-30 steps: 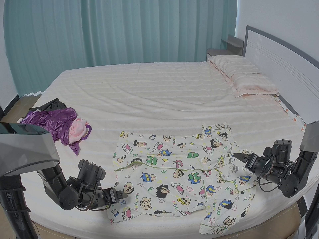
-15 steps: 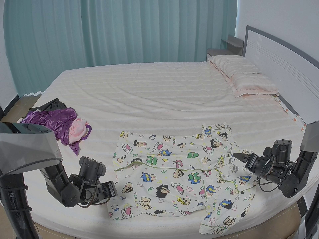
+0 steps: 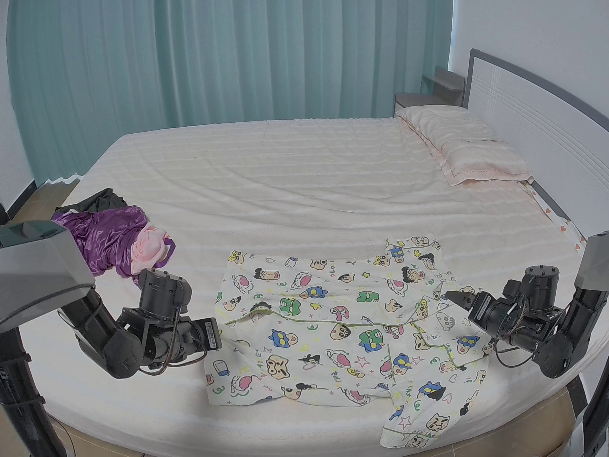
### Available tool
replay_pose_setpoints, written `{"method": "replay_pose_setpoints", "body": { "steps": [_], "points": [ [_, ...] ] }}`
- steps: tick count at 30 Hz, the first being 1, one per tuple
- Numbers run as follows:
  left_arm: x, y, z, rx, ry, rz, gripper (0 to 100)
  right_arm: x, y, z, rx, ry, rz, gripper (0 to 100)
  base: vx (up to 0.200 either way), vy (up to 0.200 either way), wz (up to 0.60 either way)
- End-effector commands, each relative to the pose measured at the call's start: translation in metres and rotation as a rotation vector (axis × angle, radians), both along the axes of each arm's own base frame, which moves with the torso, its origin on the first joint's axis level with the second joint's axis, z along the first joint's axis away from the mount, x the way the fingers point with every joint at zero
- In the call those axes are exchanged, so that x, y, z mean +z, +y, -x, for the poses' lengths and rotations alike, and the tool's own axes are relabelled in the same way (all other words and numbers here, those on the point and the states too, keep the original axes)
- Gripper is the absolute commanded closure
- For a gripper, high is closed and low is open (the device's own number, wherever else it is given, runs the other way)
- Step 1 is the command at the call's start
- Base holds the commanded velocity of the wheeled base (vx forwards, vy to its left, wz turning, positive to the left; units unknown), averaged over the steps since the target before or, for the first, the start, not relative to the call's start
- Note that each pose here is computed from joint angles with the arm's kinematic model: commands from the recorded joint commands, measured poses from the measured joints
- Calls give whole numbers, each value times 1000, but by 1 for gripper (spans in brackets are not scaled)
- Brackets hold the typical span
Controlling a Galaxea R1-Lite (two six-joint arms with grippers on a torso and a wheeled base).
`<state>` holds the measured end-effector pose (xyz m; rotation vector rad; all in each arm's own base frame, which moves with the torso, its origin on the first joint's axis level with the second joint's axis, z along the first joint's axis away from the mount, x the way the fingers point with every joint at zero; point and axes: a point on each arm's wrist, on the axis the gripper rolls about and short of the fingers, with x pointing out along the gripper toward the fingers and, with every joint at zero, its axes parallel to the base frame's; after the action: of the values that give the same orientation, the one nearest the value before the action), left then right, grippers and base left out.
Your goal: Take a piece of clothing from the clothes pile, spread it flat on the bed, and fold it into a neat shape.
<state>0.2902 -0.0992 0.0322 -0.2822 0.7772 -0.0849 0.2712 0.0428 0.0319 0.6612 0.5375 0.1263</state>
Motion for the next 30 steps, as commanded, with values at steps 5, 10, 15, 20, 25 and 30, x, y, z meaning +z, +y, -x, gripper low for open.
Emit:
{"method": "replay_pose_setpoints", "body": {
  "steps": [5, 10, 15, 20, 25, 30],
  "points": [
    [21, 1, -25, 0, -91, 24, 100, 1, 1, 0, 5, -5, -1, 0, 0, 0, 0],
    [15, -4, -41, -16, -81, 35, 100, 1, 1, 0, 6, -6, 0, 0, 0, 0, 0],
    [13, -7, -53, -18, -66, 33, 0, 0, 2, -1, 6, -4, 0, 0, 0, 0, 0],
    [-3, -6, -74, 6, -46, 31, 0, 0, 1, 0, 5, 1, 0, 0, 0, 0, 0],
    [-21, 8, -73, 42, 19, 21, 0, -2, -1, 4, 1, 18, 5, 0, 0, 0, 0],
    [-29, 27, -57, 60, 108, 100, 0, -11, -11, 14, -12, 75, 39, 0, 0, 0, 0]
  ]
}}
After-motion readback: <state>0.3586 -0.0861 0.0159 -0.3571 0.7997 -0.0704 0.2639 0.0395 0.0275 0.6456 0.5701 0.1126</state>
